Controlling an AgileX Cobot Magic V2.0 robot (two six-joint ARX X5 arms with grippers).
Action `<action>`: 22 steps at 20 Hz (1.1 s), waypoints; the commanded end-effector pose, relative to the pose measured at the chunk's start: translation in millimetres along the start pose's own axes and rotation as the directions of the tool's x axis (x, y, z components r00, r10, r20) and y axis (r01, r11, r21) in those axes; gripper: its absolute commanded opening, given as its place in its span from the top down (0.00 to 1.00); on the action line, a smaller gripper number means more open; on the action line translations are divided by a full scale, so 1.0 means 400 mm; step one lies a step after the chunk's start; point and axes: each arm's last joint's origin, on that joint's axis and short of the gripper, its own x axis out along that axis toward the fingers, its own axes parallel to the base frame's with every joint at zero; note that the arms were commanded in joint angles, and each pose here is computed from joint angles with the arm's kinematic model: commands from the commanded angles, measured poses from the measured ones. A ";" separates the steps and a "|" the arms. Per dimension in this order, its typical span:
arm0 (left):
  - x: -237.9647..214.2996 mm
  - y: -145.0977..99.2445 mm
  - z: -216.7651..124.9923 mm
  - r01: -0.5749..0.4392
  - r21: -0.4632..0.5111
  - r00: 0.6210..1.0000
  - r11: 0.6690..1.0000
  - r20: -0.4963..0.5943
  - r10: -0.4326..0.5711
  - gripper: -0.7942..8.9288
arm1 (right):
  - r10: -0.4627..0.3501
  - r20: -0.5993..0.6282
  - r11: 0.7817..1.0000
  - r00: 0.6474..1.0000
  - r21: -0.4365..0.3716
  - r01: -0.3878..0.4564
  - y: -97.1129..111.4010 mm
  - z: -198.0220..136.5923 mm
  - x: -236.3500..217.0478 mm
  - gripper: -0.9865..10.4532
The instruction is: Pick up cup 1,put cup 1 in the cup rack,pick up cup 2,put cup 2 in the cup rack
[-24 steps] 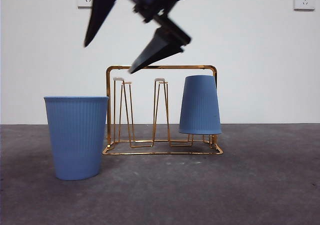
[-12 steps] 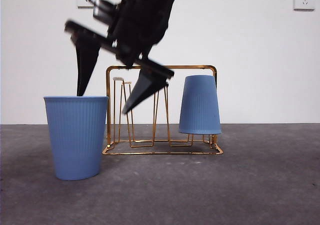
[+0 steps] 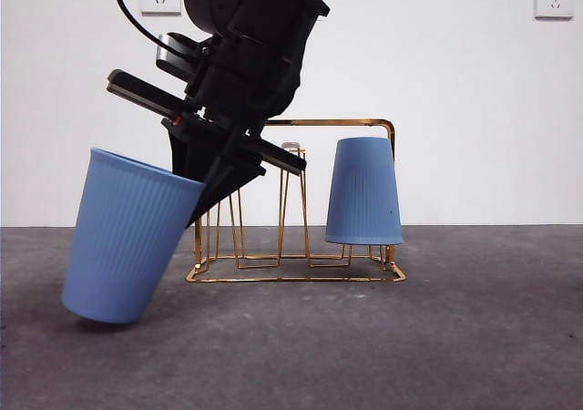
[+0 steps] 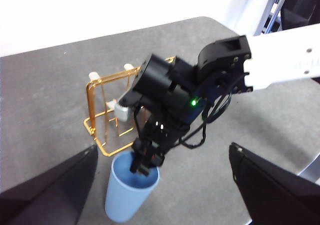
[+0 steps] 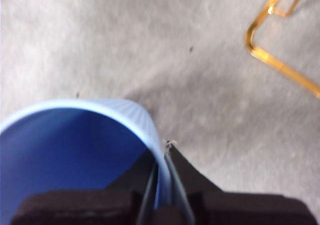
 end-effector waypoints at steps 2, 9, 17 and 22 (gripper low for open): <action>0.015 -0.010 0.006 0.005 -0.009 1.000 1.000 0.016 -0.005 0.47 | 0.005 0.020 0.997 1.000 -0.073 -0.004 0.015 0.000 -0.056 0.92; 0.037 -0.058 0.087 0.216 -0.076 0.947 0.973 0.259 -0.190 0.47 | -0.122 0.530 0.957 0.839 -0.162 0.242 0.099 -0.078 -0.566 0.92; 0.096 -0.129 0.158 0.457 -0.028 0.812 0.889 0.421 -0.404 0.46 | -0.025 0.861 0.931 0.508 -0.165 0.326 0.133 -0.301 -0.927 0.92; 0.163 -0.185 0.204 0.657 0.034 0.638 0.753 0.506 -0.580 0.46 | 0.030 0.940 0.903 0.341 -0.172 0.394 0.135 -0.425 -1.043 0.92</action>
